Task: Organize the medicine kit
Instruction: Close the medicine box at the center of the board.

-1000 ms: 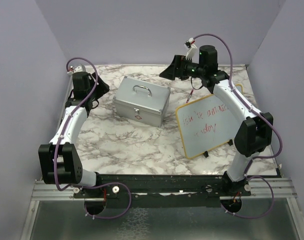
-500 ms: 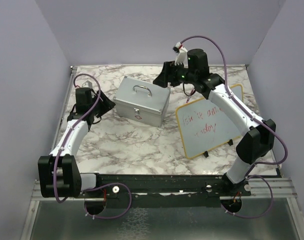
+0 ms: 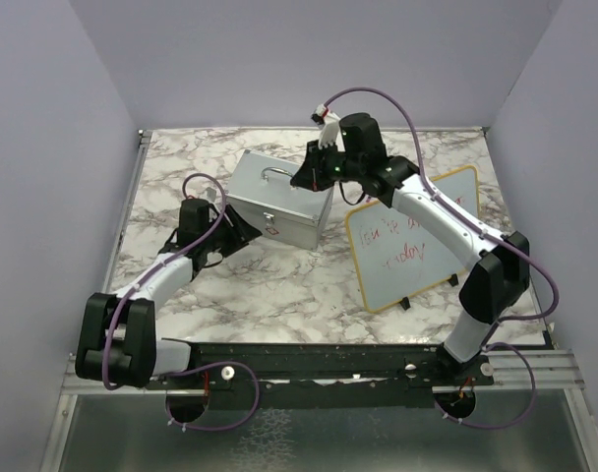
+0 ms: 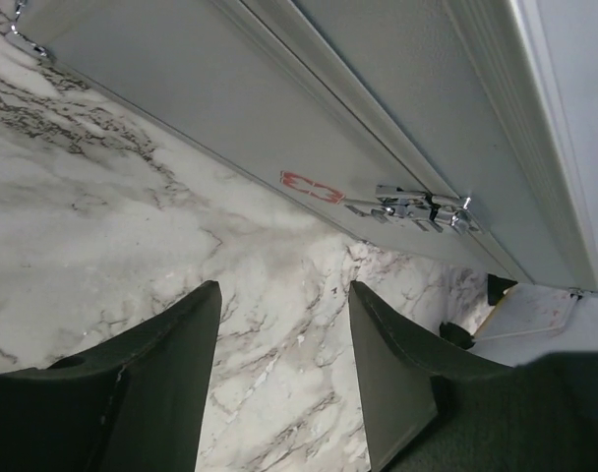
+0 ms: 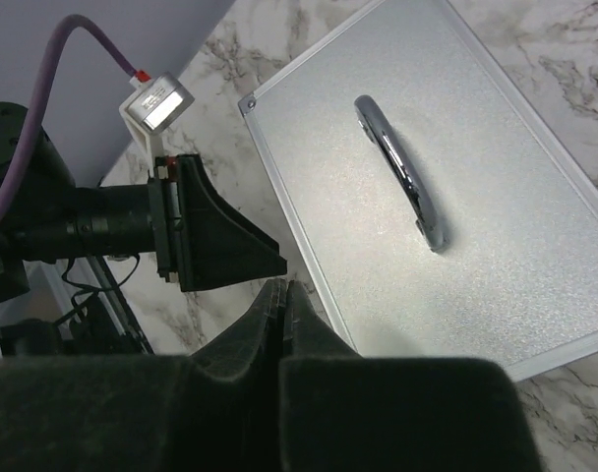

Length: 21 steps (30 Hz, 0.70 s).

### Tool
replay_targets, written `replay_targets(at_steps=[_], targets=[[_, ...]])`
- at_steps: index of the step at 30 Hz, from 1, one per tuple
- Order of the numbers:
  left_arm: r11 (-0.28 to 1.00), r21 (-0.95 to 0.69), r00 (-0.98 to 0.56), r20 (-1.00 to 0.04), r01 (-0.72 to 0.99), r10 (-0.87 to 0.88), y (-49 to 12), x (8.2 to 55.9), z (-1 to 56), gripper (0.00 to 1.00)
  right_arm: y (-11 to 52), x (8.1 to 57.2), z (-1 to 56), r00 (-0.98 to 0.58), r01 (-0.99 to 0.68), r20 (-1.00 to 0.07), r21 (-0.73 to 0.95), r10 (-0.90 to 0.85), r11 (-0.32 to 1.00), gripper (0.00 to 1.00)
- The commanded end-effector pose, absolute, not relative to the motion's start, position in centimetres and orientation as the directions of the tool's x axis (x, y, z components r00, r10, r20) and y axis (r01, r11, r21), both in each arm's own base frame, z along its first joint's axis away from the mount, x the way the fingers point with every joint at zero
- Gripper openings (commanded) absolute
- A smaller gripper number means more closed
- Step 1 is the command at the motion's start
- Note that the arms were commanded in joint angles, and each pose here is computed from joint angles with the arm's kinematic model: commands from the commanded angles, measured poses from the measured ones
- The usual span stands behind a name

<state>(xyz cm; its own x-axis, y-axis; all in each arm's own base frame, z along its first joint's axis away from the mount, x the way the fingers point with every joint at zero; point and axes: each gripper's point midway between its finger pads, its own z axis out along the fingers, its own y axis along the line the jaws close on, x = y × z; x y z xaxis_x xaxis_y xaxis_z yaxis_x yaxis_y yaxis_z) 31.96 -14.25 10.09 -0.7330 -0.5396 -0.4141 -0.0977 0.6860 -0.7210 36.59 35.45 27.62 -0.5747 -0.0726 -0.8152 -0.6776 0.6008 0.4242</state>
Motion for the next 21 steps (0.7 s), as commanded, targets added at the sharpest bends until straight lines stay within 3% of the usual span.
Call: replay_targets(at_steps=[1,9,19,21], targets=[[0.658,-0.746,-0.683,-0.428,-0.102,-0.591,-14.6,33.3,9.9,0.54,36.0,36.3,24.4,-0.61,-0.657,-0.782,0.411,-0.126,0.632,0.01],[0.65,-0.749,-0.673,-0.416,-0.127,-0.612,-14.7,33.9,7.9,0.54,36.8,36.7,23.3,-0.611,-0.66,-0.781,0.413,-0.128,0.627,0.01],[0.586,-0.773,-0.712,-0.553,0.243,-0.434,-17.8,31.3,12.5,0.76,37.8,36.5,23.4,-0.582,-0.706,-0.803,0.42,-0.13,0.57,0.02],[0.564,-0.779,-0.709,-0.56,0.274,-0.429,-18.1,30.8,13.3,0.89,38.1,36.2,23.5,-0.583,-0.714,-0.804,0.437,-0.118,0.546,0.02]])
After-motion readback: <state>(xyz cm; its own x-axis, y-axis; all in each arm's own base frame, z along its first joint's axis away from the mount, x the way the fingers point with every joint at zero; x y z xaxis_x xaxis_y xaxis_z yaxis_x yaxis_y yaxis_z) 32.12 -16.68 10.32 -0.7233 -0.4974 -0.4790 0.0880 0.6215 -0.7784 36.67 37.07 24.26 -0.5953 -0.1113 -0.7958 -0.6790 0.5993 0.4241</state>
